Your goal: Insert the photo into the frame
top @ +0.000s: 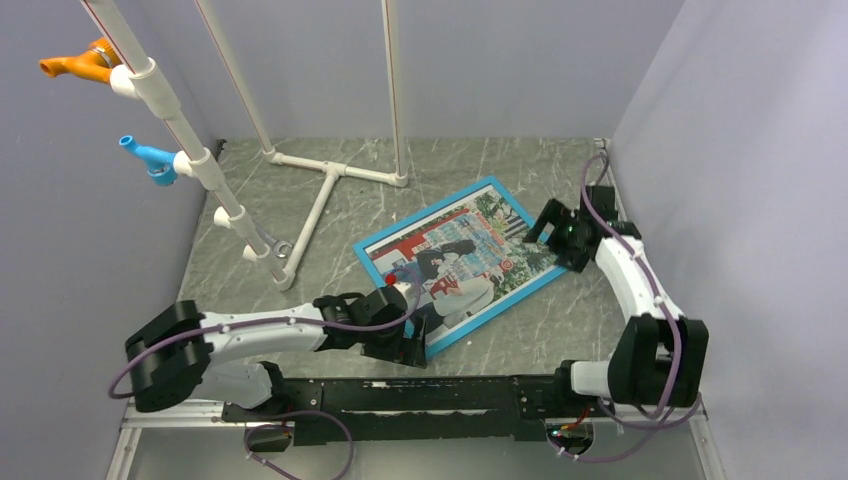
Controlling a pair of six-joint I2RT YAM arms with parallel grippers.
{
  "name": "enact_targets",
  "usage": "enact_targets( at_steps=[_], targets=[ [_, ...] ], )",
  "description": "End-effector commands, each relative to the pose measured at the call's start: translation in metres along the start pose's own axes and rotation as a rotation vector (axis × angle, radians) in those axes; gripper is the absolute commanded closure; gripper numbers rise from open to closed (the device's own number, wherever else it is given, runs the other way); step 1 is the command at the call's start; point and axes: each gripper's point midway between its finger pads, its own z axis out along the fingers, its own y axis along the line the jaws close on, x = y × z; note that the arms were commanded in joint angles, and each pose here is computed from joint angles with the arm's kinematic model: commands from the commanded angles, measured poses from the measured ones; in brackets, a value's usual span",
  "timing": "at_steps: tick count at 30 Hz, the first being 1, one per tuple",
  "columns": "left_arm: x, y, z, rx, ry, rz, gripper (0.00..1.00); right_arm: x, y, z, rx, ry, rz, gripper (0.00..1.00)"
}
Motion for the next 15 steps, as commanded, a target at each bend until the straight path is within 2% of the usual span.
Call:
enact_targets(
  at_steps=[1, 7, 10, 15],
  targets=[
    [-0.016, -0.014, -0.040, 0.008, -0.070, 0.023, 0.01, 0.074, -0.005, -0.013, -0.052, 0.176, 0.100, 0.00],
    [-0.074, -0.056, -0.112, 0.045, -0.257, 0.103, 0.01, 0.138, -0.016, -0.007, -0.031, 0.272, 0.094, 0.01],
    [-0.101, -0.081, -0.147, 0.084, -0.341, 0.118, 0.01, 0.172, -0.006, 0.001, -0.011, 0.328, 0.032, 0.02],
    [-0.121, -0.108, -0.174, 0.150, -0.399, 0.128, 0.01, 0.197, -0.009, 0.019, 0.052, 0.362, 0.015, 0.12]
  ],
)
